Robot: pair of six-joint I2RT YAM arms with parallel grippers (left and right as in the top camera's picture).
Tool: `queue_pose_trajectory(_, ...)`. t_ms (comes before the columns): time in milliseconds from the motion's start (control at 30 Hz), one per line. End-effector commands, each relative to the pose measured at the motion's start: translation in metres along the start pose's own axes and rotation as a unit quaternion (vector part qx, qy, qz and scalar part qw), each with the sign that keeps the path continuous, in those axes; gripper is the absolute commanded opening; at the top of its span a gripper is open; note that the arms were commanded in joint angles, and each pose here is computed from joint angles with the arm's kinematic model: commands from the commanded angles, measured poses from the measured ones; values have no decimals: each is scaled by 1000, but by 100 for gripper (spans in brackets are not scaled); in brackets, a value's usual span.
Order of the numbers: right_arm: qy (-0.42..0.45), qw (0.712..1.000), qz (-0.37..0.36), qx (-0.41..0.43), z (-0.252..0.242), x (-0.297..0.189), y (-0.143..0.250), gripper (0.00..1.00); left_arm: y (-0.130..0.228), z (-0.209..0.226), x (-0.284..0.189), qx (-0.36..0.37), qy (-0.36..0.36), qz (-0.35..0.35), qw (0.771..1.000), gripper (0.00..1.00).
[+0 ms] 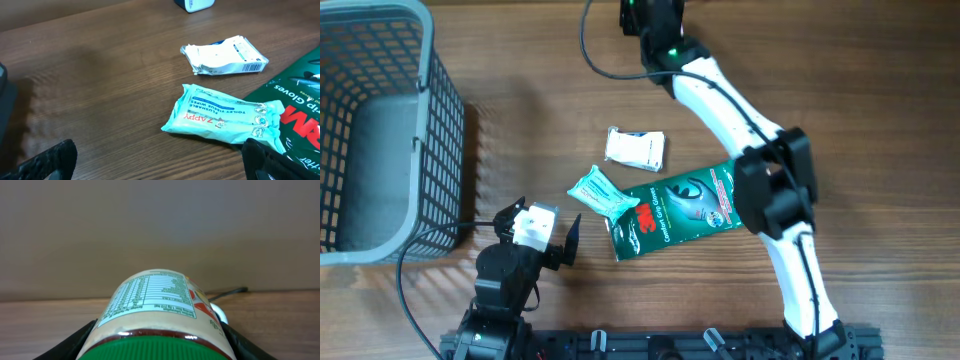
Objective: Scan the item barcode
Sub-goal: 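Carry the jar to the right edge of the table and release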
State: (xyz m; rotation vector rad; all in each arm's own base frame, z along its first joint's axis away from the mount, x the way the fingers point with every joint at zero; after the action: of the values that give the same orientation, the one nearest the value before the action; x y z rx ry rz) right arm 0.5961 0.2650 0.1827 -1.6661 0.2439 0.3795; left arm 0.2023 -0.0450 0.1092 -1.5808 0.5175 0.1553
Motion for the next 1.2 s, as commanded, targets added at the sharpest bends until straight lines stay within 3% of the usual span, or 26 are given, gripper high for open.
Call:
queue_pose_trajectory(0,34,999,-7,-41,-10,25,24,40,2,-1,1,7,4,0,1000,100)
queue_pose_trajectory(267,49,997,-25,-60,-26,29,14,41,2,-1,1,7,4,0,1000,100)
queue_pose_trajectory(433,55,996,-34,-62,-37,0,-26,42,2,-1,1,7,4,0,1000,100)
queue_pose_trajectory(567,101,993,-18,-60,-82,-48,-71,43,2,-1,1,7,4,0,1000,100)
queue_pose_trajectory(700,176,981,44,-66,-157,-83,-79,43,2,-1,1,7,4,0,1000,100)
queue_pose_trajectory(767,204,973,90,-66,-200,-90,-66,43,2,-1,1,7,4,0,1000,100)
queue_pose_trajectory(933,296,924,240,3,-343,-105,9,42,2,-1,1,7,4,0,1000,100)
queue_pose_trajectory(1167,257,875,373,170,-484,-137,133,41,2,-1,1,7,4,0,1000,100)
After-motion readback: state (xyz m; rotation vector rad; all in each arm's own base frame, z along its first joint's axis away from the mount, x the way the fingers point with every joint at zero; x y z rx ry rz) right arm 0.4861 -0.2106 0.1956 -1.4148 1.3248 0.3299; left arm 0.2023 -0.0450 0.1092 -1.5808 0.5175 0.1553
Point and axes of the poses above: each gripper's point midway between its finger pads, its own x axis out along the fingers, its own z axis along the line the jaws close on, y = z × x, the point moved 4 cm from there along -x, back along the fingers, and after that the axes turned 12 degrees about -x, right-handed, at the moved point
